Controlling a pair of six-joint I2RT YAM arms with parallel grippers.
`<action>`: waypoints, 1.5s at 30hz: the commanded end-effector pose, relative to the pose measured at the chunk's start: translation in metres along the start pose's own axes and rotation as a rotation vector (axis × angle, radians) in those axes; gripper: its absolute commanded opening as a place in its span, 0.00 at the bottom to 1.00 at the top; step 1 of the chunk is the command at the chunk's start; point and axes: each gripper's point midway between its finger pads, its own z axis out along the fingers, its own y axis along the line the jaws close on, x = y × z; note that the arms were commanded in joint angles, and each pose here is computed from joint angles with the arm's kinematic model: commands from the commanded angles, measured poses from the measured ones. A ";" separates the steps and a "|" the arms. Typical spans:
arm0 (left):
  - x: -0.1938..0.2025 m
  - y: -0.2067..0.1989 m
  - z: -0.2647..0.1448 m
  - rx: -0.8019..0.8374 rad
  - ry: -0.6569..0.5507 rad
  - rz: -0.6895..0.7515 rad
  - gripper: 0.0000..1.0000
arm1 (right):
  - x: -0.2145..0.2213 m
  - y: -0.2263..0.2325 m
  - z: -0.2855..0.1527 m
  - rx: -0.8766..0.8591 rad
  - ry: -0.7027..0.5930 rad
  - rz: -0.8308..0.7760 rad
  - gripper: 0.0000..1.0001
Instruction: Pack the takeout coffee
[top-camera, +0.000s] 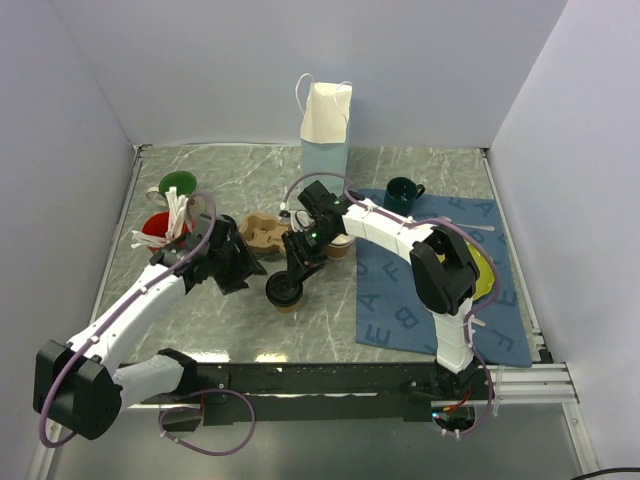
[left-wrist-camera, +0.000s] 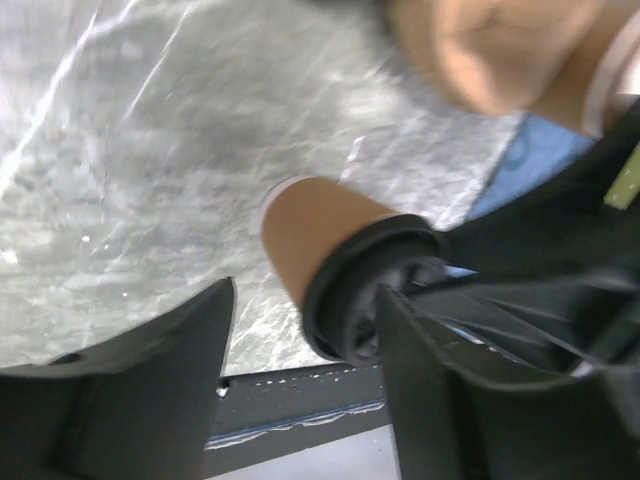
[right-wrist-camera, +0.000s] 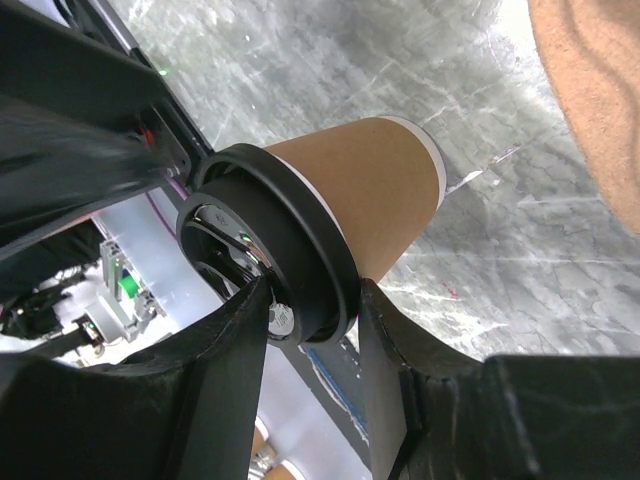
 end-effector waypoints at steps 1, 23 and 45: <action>-0.025 -0.023 -0.026 0.042 -0.084 0.138 0.67 | -0.004 -0.010 0.001 0.072 0.010 -0.057 0.29; 0.006 -0.030 0.025 0.236 0.069 0.333 0.66 | -0.010 0.005 -0.003 -0.009 0.049 -0.145 0.32; 0.024 0.012 0.034 0.096 0.095 0.263 0.53 | -0.033 0.015 -0.059 0.004 -0.121 -0.010 0.57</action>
